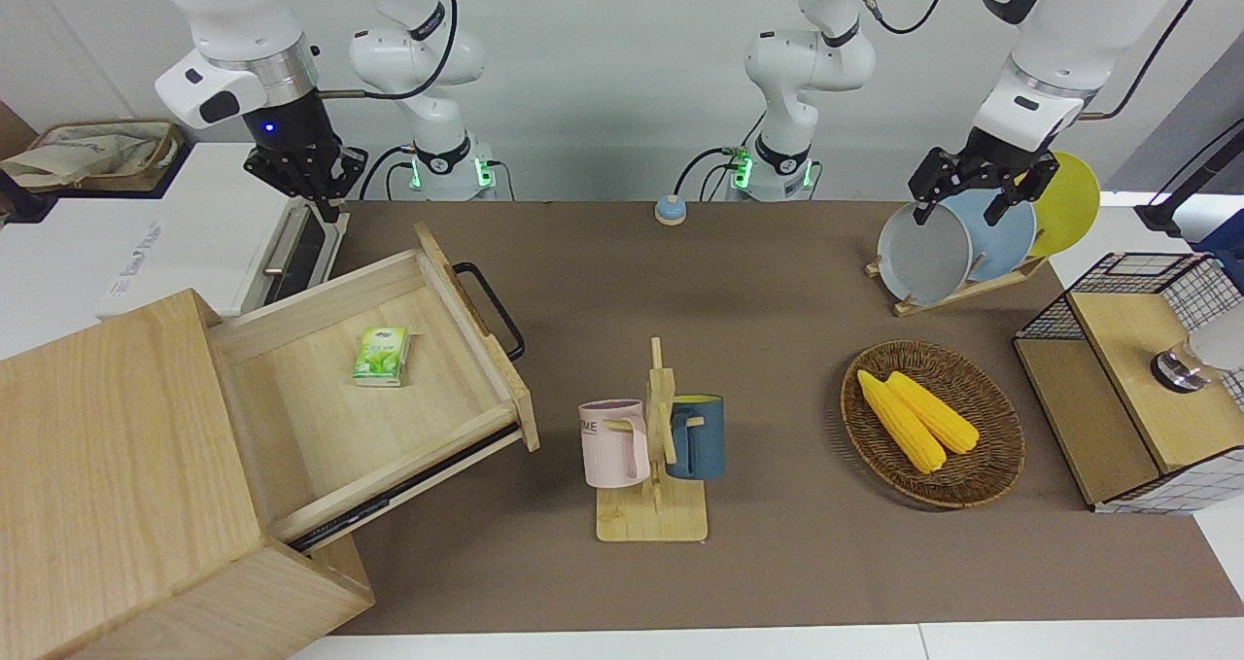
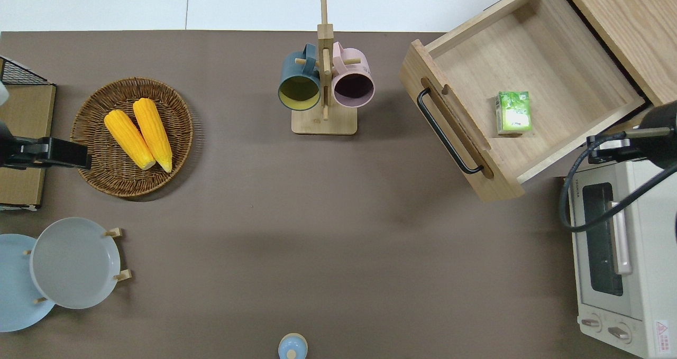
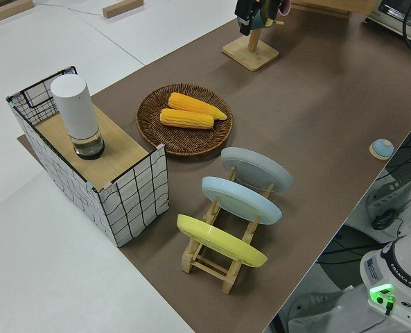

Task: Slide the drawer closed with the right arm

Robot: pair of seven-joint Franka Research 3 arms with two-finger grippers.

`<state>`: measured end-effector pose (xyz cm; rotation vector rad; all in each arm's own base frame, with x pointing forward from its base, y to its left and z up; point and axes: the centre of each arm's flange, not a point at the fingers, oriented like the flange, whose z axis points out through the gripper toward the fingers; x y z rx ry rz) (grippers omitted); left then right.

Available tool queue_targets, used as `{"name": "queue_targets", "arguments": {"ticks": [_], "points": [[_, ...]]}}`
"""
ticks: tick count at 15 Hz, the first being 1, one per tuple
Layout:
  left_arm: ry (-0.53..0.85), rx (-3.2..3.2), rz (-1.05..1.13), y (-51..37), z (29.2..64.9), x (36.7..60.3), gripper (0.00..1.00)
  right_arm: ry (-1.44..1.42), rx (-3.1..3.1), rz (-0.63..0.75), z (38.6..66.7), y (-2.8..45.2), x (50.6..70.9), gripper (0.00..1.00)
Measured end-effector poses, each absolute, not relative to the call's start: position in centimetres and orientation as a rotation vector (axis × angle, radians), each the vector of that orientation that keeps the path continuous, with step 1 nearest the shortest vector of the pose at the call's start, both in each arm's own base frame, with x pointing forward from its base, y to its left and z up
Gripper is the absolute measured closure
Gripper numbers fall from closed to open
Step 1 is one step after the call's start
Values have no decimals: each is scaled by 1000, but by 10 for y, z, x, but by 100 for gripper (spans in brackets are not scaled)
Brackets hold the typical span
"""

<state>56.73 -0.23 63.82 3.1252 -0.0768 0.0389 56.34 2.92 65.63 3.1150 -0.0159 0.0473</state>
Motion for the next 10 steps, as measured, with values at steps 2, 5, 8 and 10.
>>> {"name": "queue_targets", "arguments": {"ticks": [2,5,8,10], "points": [[-77,3125,39,-2,638,567,0,-65,3121,62,661,46,562,99],[-77,3125,39,-2,638,567,1,-174,3155,84,669,82,558,99],[-77,3125,39,-2,638,567,0,-274,3170,112,675,120,552,99],[-77,3125,39,-2,638,567,0,-339,3183,145,675,145,551,99]]}}
